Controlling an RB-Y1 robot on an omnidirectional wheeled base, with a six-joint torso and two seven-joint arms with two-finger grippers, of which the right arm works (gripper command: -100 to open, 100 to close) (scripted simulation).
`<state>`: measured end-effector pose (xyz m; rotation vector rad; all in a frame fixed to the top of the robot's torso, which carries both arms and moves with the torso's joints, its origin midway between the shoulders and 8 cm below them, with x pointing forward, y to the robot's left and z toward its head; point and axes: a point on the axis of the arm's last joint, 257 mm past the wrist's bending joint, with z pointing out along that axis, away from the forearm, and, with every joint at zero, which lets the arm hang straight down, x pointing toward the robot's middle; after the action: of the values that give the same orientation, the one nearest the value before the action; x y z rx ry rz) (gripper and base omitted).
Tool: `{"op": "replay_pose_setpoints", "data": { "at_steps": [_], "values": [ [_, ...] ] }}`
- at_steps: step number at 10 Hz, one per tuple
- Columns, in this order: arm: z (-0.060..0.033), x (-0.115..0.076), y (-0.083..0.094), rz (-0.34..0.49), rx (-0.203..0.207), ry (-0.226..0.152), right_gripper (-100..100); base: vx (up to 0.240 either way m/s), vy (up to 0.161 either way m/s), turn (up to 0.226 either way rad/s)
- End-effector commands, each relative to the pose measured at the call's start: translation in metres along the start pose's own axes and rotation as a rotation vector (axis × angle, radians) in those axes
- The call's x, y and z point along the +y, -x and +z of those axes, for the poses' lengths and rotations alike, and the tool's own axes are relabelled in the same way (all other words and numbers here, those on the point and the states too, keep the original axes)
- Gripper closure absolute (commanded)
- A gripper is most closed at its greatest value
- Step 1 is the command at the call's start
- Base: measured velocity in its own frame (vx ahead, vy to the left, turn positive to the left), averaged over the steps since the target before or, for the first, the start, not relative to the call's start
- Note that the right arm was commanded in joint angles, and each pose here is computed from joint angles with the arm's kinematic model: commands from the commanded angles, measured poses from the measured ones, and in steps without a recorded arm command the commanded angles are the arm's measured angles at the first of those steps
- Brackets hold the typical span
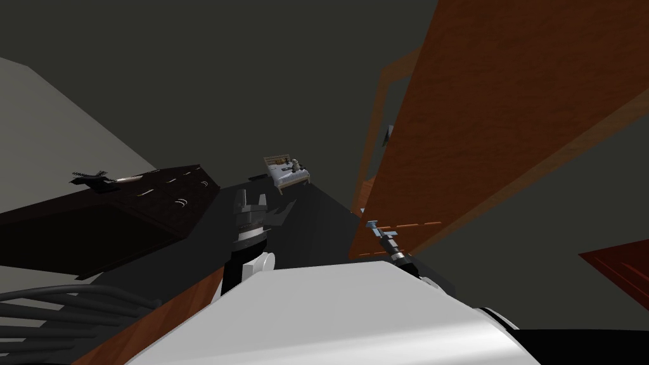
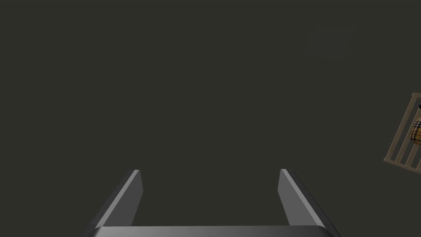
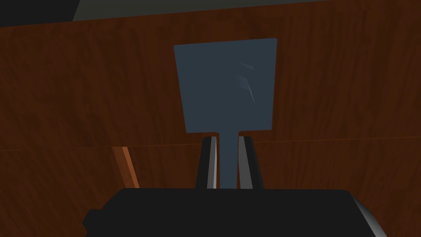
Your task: Pull the door open
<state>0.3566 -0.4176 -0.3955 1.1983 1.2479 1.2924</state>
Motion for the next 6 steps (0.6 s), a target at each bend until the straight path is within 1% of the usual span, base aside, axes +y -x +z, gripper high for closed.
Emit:
{"op": "replay_pose_setpoints", "data": {
  "at_steps": [1, 3, 6],
  "values": [
    [-0.0011, -0.0002, 0.0, 0.0, 0.0, -0.001, 100, 0.004, 0.012, 0.035],
    [-0.0011, -0.0002, 0.0, 0.0, 0.0, -0.001, 100, -0.002, -0.007, -0.019],
    [-0.0011, -0.0002, 0.0, 0.0, 0.0, -0.001, 100, 0.001, 0.002, 0.007]
  ]
}}
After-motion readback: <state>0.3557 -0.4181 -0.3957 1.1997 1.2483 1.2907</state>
